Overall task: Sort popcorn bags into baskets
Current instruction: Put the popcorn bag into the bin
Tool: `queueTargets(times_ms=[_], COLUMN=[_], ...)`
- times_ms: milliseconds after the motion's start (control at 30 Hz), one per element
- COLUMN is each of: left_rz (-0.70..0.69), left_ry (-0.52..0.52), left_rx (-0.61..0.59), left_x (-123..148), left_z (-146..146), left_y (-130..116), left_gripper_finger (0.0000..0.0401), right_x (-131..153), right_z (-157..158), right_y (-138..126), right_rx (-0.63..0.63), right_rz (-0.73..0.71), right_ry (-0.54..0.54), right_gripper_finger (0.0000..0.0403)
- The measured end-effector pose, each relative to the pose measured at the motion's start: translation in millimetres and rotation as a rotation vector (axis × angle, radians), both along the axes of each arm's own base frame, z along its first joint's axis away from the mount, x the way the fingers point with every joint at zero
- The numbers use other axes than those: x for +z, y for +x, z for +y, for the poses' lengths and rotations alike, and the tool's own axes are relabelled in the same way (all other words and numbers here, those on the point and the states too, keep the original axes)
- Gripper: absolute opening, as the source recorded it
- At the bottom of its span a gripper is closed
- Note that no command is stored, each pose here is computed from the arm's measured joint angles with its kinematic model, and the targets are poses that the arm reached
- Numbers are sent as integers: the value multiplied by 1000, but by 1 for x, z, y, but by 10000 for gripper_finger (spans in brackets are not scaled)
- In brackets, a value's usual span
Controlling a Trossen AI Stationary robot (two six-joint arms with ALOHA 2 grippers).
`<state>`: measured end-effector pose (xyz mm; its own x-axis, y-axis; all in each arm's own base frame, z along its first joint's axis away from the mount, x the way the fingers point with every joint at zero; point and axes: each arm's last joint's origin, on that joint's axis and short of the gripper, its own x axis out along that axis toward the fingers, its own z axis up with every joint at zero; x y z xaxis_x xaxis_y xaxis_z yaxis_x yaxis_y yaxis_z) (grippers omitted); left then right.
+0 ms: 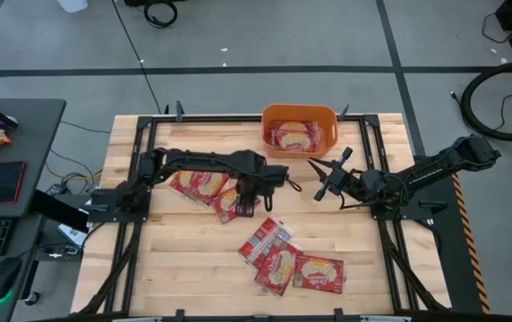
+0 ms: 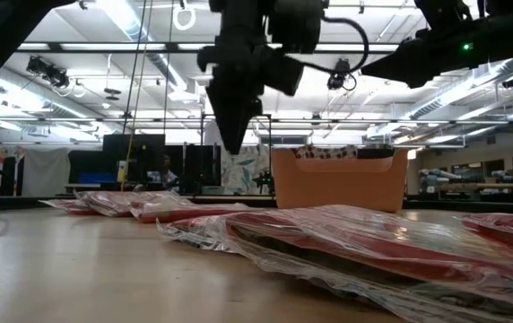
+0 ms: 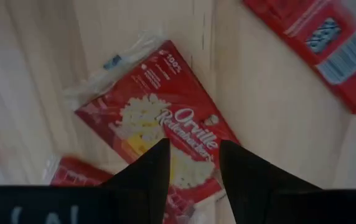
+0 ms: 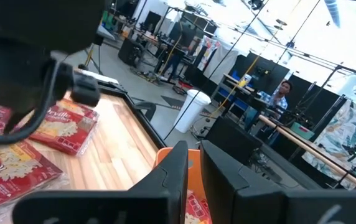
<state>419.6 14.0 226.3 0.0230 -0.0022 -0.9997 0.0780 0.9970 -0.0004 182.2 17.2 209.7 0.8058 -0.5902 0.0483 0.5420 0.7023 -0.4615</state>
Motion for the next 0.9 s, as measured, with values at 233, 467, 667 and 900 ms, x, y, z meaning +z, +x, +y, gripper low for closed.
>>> queueTargets(times_ms=[233,467,667,900], left_rz=[61,68,101,82], left_ry=[10,74,118,159], left_rx=[10,-15,-32,44], left_x=[-51,-65,-59,-32], left_z=[-6,-24,-31,-18], left_y=[-12,-16,-22,-56], left_gripper_finger=[142,142,142,142], right_x=[0,0,-1,0], right_z=[0,0,0,1], right_y=[0,0,0,1], right_rx=[0,-1,3,60], right_rz=[3,8,13,-6], right_ry=[-4,-11,-3,4], right_gripper_finger=[48,48,48,48])
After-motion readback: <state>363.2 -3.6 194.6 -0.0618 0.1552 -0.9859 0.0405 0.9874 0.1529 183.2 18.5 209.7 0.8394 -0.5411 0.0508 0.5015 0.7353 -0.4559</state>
